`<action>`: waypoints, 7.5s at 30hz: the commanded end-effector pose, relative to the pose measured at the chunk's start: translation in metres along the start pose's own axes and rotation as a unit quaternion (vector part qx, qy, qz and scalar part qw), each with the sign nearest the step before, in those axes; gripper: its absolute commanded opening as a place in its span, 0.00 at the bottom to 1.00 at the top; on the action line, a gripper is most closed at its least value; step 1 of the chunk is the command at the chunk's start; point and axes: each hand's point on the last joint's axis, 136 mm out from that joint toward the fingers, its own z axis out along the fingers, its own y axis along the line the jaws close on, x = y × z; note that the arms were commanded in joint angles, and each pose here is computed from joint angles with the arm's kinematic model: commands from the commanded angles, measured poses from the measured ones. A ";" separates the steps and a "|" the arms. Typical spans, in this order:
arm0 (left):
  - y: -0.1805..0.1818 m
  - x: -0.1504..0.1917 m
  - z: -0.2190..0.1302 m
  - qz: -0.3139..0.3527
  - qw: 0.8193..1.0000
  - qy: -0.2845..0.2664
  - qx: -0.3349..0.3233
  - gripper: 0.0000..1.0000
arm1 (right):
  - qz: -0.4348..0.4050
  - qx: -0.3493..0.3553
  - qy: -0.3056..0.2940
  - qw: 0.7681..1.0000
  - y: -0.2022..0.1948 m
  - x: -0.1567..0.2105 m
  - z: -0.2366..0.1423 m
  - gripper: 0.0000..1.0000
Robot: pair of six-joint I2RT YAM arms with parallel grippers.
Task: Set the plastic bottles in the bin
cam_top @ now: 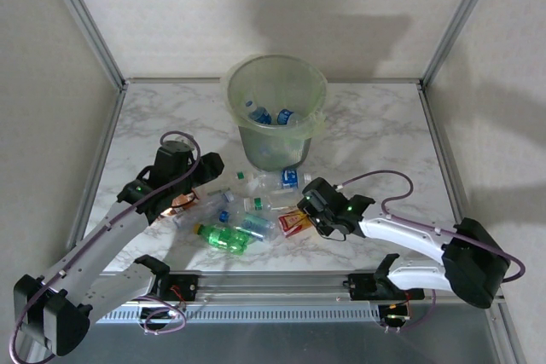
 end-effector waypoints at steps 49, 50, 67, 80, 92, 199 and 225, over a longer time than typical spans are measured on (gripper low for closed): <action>0.019 -0.024 -0.022 -0.015 0.997 -0.064 -0.040 0.68 | -0.327 -0.177 -0.219 0.902 0.358 -0.169 -0.121 0.72; 0.020 -0.024 -0.021 -0.016 0.997 -0.064 -0.042 0.68 | -0.330 -0.177 -0.219 0.901 0.358 -0.167 -0.119 0.78; 0.069 -0.021 -0.057 -0.062 0.985 -0.097 -0.128 0.73 | -0.360 -0.221 -0.237 0.875 0.354 -0.121 -0.177 0.87; 0.109 0.023 -0.045 -0.146 0.974 -0.047 -0.165 0.73 | -0.405 -0.256 -0.192 0.857 0.281 -0.021 -0.194 0.87; 0.157 0.042 -0.024 -0.263 0.939 -0.046 -0.216 0.80 | -0.383 -0.233 -0.151 0.881 0.230 -0.004 -0.157 0.87; -0.181 -0.121 -0.165 -0.176 0.797 -0.108 0.568 0.28 | -0.384 -0.558 0.107 0.728 0.312 0.102 -0.247 0.78; -0.156 -0.148 -0.098 -0.180 0.889 -0.148 0.394 0.99 | -0.360 -0.465 -0.027 0.808 0.312 0.023 -0.233 0.58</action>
